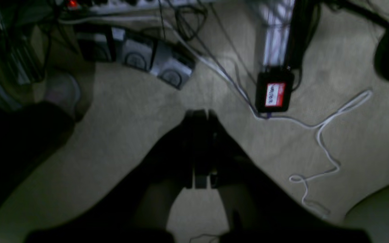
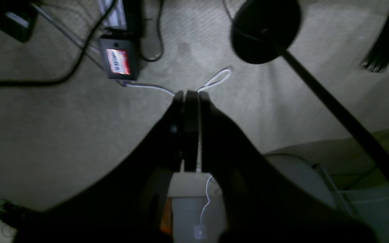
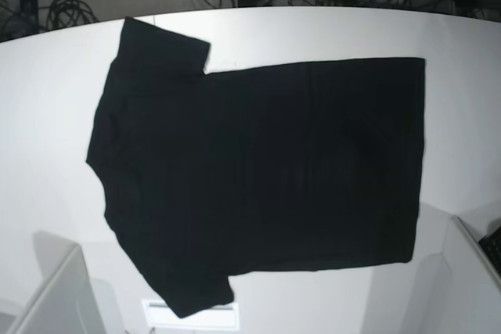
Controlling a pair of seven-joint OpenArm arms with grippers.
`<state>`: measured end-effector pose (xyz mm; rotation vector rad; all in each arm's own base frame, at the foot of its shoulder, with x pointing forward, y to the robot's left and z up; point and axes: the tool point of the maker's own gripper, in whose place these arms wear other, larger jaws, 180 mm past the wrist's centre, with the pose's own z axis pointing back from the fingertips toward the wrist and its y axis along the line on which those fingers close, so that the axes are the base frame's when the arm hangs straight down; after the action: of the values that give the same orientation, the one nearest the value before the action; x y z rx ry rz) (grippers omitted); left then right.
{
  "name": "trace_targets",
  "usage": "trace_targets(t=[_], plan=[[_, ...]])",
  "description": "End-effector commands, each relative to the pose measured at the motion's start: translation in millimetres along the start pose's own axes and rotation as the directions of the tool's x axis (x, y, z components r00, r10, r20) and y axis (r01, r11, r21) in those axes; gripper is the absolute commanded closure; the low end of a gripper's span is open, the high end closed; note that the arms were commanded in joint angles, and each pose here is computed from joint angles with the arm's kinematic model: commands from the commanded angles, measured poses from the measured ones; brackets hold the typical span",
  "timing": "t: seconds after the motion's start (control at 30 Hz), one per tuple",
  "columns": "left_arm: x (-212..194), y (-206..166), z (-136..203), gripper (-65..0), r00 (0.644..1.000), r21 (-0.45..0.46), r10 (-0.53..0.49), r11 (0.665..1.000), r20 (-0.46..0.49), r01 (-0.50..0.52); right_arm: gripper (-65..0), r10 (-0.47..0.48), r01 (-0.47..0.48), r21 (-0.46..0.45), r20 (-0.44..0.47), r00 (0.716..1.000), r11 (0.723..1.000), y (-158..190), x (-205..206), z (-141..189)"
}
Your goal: Fold the T-shirt properly
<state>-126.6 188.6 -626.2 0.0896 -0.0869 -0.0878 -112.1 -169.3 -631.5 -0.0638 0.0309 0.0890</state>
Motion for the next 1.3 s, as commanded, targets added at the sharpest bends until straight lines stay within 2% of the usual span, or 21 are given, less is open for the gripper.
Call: trace_targets(t=[0.0,0.23,0.47,0.63,0.7,0.83,0.97,1.03,1.13,1.27], plan=[[-10.6,6.3,7.4,0.0,1.0,0.014,-0.005,1.0,0.002,0.005,0.0,0.006,-0.006,-0.012,-0.01,1.0,1.0,-7.2,-14.1,5.1],[-32.7,18.0,52.3,0.0,0.997,0.017,-0.048,0.999,0.064,0.047,0.0,0.037,-0.036,-0.031,0.014,0.999,0.999,-21.8,-48.9,37.0],[-27.2,89.9,113.6,0.0,0.987,0.183,-0.019,0.983,0.161,-0.011,0.0,0.059,-0.059,-0.026,0.0,0.998,0.998,-20.1,-61.1,81.3],[-2.5,129.3,164.8,0.0,0.966,0.281,-0.059,0.959,0.252,-0.015,0.0,0.025,-0.023,-0.089,0.022,0.999,0.996,-45.9,-41.3,109.8],[10.8,142.3,183.9,0.0,0.952,0.31,-0.036,0.949,0.303,-0.063,0.0,0.005,0.001,-0.127,0.05,0.999,0.992,-61.0,-26.9,120.2],[52.4,164.5,224.2,0.0,0.892,0.322,0.03,0.927,0.452,-0.194,0.0,-0.027,0.052,-0.202,0.123,0.992,0.978,-92.0,11.0,143.8],[98.5,180.8,258.9,0.0,0.807,0.314,0.044,0.908,0.588,-0.278,0.0,-0.034,0.098,-0.263,0.239,0.97,0.96,-116.9,60.8,178.7],[119.6,185.0,273.0,0.0,0.757,0.287,0.068,0.9,0.65,-0.327,0.0,-0.036,0.131,-0.281,0.318,0.948,0.951,-123.6,92.2,200.0],[156.8,182.1,290.9,0.0,0.661,0.217,0.095,0.901,0.744,-0.375,0.0,-0.062,0.202,-0.294,0.426,0.903,0.934,-132.3,133.0,225.9],[191.5,185.4,298.0,0.0,0.565,0.183,0.089,0.895,0.82,-0.407,0.0,-0.108,0.287,-0.251,0.548,0.829,0.925,-131.5,184.3,235.7]])
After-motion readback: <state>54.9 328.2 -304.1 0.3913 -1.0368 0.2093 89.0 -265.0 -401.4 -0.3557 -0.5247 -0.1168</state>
